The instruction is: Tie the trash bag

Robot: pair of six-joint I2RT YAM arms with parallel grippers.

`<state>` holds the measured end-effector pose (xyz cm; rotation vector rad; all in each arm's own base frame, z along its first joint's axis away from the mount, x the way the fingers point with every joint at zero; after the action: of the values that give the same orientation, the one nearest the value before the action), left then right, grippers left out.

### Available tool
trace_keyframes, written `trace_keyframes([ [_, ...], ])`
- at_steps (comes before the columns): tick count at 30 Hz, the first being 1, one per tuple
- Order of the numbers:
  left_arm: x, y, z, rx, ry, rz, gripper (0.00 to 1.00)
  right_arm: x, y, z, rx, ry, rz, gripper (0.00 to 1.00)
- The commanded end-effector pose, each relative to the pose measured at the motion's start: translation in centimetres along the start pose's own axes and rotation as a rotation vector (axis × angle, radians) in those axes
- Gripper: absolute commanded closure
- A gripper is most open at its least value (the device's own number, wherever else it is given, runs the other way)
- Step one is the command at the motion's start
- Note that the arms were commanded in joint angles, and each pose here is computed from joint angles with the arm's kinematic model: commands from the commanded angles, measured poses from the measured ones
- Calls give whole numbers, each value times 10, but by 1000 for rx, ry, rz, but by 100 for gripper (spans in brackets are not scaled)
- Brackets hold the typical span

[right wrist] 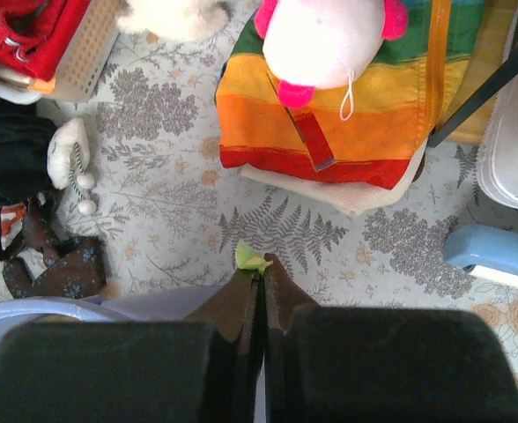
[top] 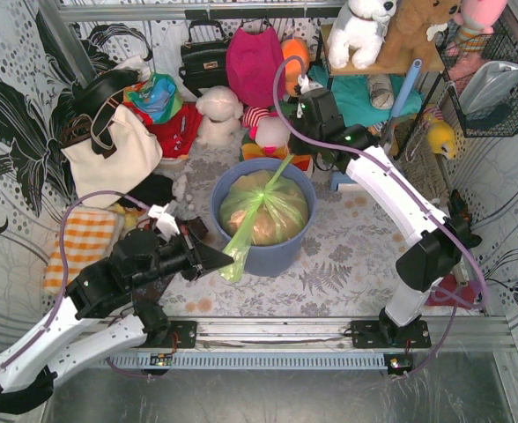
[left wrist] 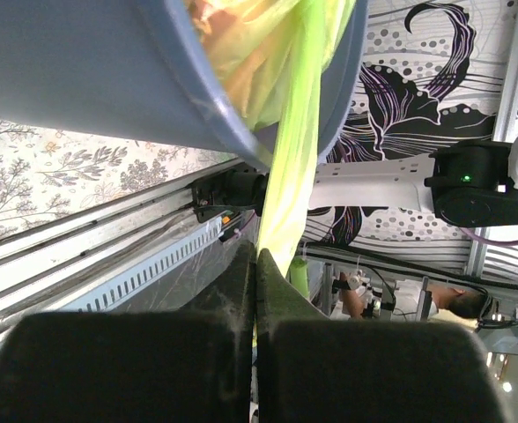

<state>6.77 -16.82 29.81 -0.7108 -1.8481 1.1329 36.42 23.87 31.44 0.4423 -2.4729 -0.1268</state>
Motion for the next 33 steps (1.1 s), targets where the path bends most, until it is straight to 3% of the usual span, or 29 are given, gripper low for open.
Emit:
trace_keyframes([
  [1,15,-23,7,-42,95,54,100,3,-28,-50,-23,-190,103,100],
  [8,26,-85,-15,-152,36,159,100,37,-14,-91,-26,-274,35,100],
  [12,29,-98,-17,-178,44,188,100,45,-13,-99,-30,-299,37,100],
  [18,23,-53,-4,-156,91,56,100,19,-29,-74,-1,-242,126,100],
  [24,20,-21,10,-68,107,71,100,1,-41,-48,-19,-196,141,100],
  [27,23,-24,6,-92,80,71,71,3,-40,-48,-22,-195,126,100],
  [33,40,-70,-19,-219,-39,114,38,23,-40,-56,-13,-224,124,100],
])
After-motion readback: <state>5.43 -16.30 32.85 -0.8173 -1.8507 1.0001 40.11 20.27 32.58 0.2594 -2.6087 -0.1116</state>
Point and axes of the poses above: each gripper's point midway between its finger pads, its own x axis back along the fingers, its own y axis along the line the jaws close on, z = x × y, the point moved 6 cm from there along x, back along the fingers
